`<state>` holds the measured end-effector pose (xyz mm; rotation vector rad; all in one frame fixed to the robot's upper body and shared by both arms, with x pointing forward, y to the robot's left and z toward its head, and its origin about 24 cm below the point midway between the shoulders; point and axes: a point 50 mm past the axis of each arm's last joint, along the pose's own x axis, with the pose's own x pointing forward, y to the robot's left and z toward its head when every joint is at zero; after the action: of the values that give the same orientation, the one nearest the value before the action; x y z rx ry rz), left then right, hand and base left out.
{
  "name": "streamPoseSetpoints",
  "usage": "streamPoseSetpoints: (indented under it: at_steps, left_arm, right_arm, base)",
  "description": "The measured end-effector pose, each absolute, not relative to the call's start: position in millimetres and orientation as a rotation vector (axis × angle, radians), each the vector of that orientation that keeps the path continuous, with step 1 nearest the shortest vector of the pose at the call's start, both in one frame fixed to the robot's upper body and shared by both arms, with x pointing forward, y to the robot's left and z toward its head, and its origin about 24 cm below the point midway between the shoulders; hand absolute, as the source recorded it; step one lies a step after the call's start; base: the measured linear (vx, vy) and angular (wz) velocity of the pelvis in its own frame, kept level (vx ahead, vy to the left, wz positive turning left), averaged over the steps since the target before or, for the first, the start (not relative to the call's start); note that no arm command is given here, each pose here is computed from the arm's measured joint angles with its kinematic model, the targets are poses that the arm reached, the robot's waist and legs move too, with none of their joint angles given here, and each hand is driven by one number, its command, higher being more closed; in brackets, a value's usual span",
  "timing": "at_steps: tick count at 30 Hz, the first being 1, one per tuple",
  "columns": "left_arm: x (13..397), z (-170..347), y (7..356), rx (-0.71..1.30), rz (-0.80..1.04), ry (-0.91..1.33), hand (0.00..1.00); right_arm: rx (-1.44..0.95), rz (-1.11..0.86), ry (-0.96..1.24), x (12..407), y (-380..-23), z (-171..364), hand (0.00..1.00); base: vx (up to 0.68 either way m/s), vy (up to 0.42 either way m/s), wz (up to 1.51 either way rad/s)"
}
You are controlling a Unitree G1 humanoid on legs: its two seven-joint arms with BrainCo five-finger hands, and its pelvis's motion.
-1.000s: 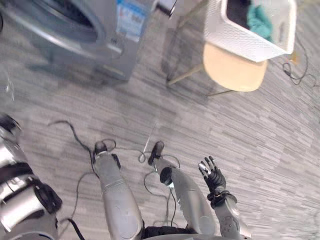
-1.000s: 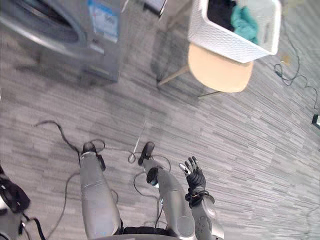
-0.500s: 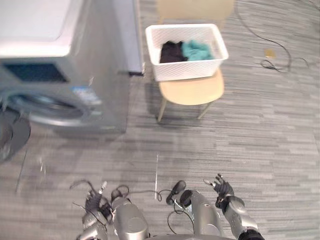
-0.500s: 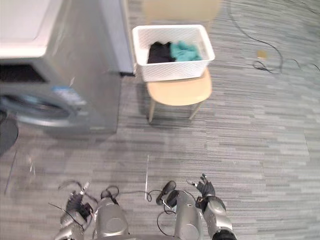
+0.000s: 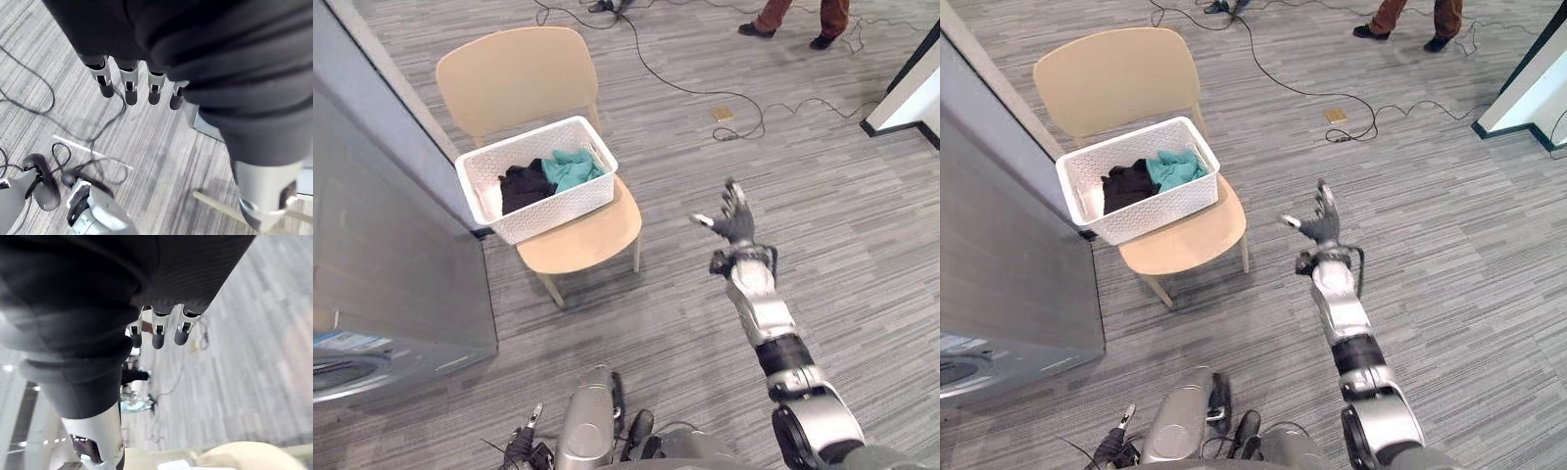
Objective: Pick up the laundry basket with both hands and put the clothes into the washing machine.
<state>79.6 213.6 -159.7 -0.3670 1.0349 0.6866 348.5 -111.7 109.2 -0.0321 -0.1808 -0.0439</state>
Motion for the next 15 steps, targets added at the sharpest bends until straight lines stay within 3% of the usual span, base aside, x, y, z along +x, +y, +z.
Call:
streamPoseSetpoints:
  at_steps: [4, 10, 15]
  left_arm:
    - [83.2, -159.8, 216.3, -0.343, 0.67, 1.047, 0.0]
    - [103.5, -153.4, 222.4, -0.33, 0.647, 0.986, 0.0]
    - [117.6, -147.8, 229.0, -0.287, 0.619, 0.949, 0.0]
  right_arm:
    - [-0.033, 0.094, -0.161, 334.2, -62.5, 98.9, 0.0]
    - [-0.088, 0.12, -0.259, 328.5, -65.0, 113.0, 0.0]
    - [-0.215, 0.156, -0.269, 328.8, -71.9, 109.5, 0.0]
  base:
    - [0.5, -0.05, -0.14]
    - [0.38, -0.25, 0.7]
    - [0.39, -0.525, 1.28]
